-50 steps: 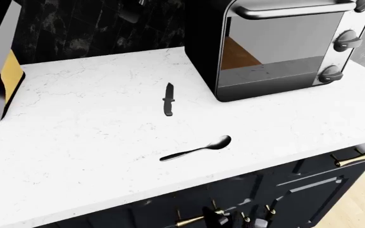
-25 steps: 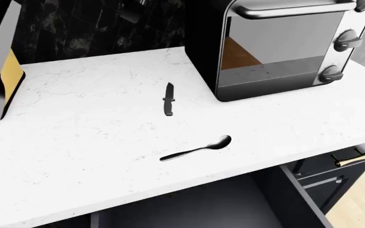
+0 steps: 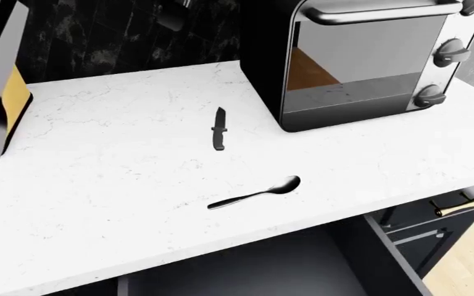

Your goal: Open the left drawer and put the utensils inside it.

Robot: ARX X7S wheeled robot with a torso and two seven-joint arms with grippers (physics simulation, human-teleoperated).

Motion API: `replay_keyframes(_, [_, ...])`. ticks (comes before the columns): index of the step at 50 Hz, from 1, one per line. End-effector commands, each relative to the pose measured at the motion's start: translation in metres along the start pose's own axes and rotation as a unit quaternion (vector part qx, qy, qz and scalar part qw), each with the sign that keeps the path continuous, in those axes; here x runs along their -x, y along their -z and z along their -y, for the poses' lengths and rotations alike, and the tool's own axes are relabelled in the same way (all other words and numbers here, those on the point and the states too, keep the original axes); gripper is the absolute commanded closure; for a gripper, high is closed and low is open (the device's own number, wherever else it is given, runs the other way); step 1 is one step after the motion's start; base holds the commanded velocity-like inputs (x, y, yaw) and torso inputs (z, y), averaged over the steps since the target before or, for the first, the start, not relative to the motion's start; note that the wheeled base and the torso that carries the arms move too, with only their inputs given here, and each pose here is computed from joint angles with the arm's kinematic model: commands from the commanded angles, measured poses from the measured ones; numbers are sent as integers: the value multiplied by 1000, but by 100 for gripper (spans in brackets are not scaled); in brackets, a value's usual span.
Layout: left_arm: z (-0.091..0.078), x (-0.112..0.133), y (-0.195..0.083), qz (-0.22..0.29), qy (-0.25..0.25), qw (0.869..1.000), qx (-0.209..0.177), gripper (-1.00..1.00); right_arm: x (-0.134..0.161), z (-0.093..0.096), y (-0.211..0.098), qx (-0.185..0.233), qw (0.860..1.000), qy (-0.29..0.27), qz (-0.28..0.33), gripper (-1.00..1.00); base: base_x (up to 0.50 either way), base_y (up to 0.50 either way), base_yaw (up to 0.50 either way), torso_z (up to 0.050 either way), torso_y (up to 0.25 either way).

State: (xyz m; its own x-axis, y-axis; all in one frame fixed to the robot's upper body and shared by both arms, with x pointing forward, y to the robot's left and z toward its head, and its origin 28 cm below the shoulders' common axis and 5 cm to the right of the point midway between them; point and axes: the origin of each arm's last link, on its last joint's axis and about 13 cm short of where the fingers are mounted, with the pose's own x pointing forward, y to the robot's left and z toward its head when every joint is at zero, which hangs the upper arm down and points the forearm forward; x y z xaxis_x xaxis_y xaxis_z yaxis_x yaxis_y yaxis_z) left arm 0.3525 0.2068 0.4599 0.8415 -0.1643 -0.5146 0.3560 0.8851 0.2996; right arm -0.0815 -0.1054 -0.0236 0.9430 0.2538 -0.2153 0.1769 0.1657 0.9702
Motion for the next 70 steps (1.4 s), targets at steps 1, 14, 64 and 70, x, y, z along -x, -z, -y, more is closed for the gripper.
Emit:
replay_keyframes(1, [1,-2,1,-1,1,1000,0,-100,9,-11,11,27,987,-158,12,-100,0,0,0,0,0])
replay_keyframes(14, [1,-2,1,-1,1,1000,0,-100,-3,-13,9,7,941,-261,215,-100,0,0,0,2,1])
replay_keyframes(64, [2,-7,3,-3,4,1000,2,-100,141,-52,-82,290,768,-271,503,-100,0,0,0,1,1])
replay_keyframes(70, [3,-8,3,-4,5,1000,-1,-100,147,-64,-86,313,778,-269,474,-100,0,0,0,0,0])
